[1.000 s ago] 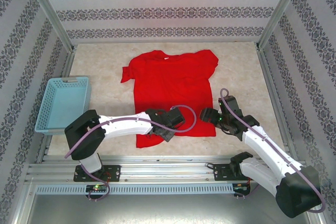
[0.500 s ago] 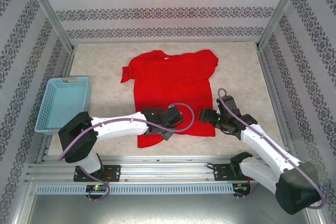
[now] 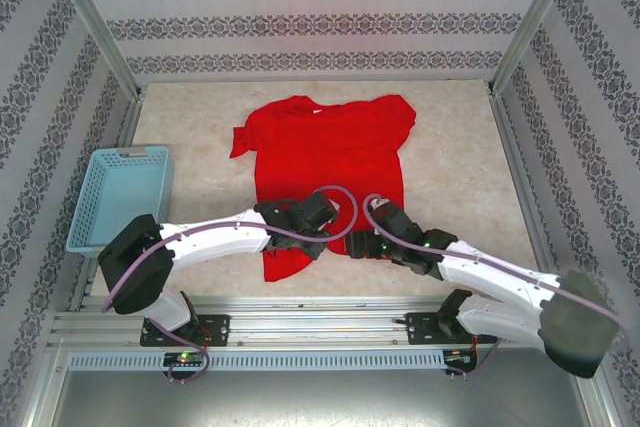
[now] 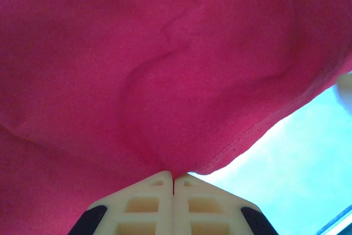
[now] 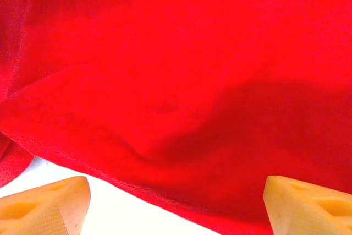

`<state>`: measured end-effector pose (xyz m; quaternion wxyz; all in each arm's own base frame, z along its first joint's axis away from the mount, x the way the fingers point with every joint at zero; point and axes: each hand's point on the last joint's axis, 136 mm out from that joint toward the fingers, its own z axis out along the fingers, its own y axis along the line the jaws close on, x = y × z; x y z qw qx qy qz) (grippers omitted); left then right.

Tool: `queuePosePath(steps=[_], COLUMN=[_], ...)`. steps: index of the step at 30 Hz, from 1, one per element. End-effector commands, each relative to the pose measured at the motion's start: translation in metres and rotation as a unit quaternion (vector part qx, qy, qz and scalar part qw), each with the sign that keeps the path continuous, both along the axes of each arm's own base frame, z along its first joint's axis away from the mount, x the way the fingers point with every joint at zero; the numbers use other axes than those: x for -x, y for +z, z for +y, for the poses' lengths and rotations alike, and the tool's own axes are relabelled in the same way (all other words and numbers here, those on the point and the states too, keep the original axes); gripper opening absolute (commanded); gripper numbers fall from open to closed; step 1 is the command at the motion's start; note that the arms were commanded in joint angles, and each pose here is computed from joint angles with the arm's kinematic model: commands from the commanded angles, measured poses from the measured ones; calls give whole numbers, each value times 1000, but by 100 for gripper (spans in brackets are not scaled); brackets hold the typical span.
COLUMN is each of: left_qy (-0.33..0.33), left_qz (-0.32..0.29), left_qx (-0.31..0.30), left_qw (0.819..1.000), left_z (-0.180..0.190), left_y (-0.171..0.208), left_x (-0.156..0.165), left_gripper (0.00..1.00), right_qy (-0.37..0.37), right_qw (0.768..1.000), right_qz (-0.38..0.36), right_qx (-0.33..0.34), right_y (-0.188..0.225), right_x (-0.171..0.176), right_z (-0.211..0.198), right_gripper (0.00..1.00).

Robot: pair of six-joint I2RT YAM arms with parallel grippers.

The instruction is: Fold the inside-out t-shirt

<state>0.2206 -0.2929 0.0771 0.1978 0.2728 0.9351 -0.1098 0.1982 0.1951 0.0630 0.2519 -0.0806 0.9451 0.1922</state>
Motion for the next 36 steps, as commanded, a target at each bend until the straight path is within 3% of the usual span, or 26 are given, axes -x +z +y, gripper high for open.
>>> queuePosePath(steps=[1, 8, 18, 24, 28, 31, 36], left_qy=[9, 16, 17, 12, 9, 6, -1], left_qz=[5, 12, 17, 25, 26, 28, 31], left_qx=[35, 51, 57, 51, 56, 61, 73], left_qw=[999, 999, 998, 998, 998, 998, 997], left_z=[-5, -4, 1, 2, 0, -3, -9], left_y=[6, 7, 5, 1, 2, 3, 2], left_x=[-3, -4, -1, 2, 2, 3, 3], left_gripper=[4, 4, 4, 7, 12, 18, 37], right_qy=[5, 36, -13, -16, -17, -13, -11], right_qw=[998, 995, 990, 990, 992, 993, 995], right_qz=[-45, -64, -91, -112, -100, -94, -90], right_qx=[32, 62, 107, 82, 77, 71, 52], right_y=[-3, -15, -17, -1, -8, -9, -6], right_x=[-8, -1, -17, -19, -20, -20, -23], right_z=[7, 25, 11, 10, 8, 11, 16], right_gripper=[84, 94, 91, 77, 61, 49, 33])
